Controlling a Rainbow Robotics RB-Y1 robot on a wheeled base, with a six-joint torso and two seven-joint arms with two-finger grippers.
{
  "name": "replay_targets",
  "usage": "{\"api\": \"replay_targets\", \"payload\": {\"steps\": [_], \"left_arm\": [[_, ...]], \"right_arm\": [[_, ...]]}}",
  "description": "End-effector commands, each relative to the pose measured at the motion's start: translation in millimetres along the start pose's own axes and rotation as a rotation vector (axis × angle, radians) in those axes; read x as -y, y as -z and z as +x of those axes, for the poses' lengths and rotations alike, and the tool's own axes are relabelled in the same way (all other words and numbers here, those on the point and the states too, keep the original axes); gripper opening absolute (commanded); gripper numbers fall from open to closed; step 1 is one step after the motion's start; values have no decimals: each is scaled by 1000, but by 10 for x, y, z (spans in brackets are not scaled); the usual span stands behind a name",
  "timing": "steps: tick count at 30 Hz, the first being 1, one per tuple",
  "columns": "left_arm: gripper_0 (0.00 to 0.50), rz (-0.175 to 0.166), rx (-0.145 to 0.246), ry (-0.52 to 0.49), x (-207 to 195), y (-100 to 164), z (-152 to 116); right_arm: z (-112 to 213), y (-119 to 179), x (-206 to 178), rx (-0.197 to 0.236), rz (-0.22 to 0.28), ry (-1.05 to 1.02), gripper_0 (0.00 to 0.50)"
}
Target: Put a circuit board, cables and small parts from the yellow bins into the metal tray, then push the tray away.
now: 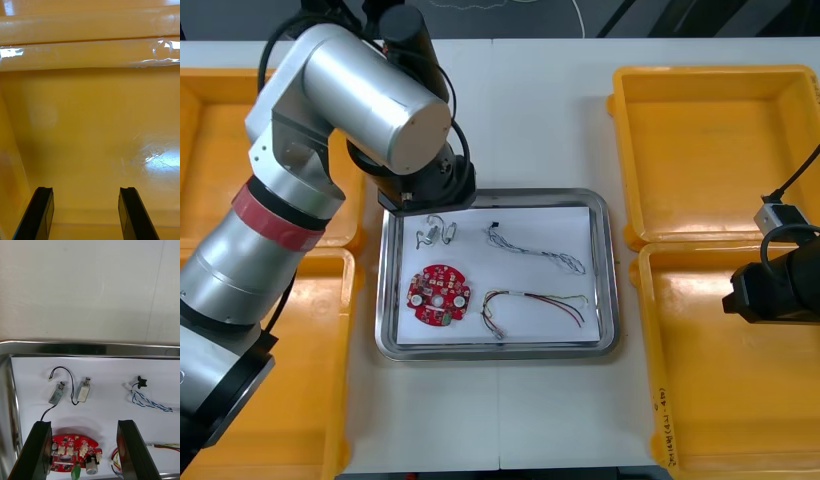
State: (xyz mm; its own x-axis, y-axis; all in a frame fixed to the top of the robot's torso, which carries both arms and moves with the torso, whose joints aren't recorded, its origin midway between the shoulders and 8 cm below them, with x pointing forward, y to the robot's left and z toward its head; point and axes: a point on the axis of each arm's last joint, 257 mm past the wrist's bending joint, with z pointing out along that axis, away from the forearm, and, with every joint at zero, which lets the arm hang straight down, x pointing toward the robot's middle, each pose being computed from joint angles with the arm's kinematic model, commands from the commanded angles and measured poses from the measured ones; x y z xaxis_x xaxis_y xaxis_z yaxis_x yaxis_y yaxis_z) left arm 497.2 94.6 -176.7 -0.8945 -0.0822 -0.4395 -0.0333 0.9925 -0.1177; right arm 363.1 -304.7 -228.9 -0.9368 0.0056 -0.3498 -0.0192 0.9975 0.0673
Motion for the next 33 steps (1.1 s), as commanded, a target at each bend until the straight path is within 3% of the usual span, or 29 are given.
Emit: {"api": "replay_targets", "payload": {"steps": [1, 5, 12, 26, 33], "left_arm": [[500, 11, 67, 35, -142, 344, -196], [500, -4, 98, 40, -263, 540, -252], [500, 13, 158, 60, -376, 754, -419], [500, -35, 143, 58, -990, 946, -545], [500, -49, 113, 59, -1353, 1068, -564]], "right_arm": [[7, 43, 61, 7, 0, -3, 500], [6, 46, 55, 7, -1, -2, 500], [14, 41, 43, 4, -5, 0, 500], [36, 37, -19, -4, -25, 20, 500], [56, 25, -116, -14, -46, 56, 500]]}}
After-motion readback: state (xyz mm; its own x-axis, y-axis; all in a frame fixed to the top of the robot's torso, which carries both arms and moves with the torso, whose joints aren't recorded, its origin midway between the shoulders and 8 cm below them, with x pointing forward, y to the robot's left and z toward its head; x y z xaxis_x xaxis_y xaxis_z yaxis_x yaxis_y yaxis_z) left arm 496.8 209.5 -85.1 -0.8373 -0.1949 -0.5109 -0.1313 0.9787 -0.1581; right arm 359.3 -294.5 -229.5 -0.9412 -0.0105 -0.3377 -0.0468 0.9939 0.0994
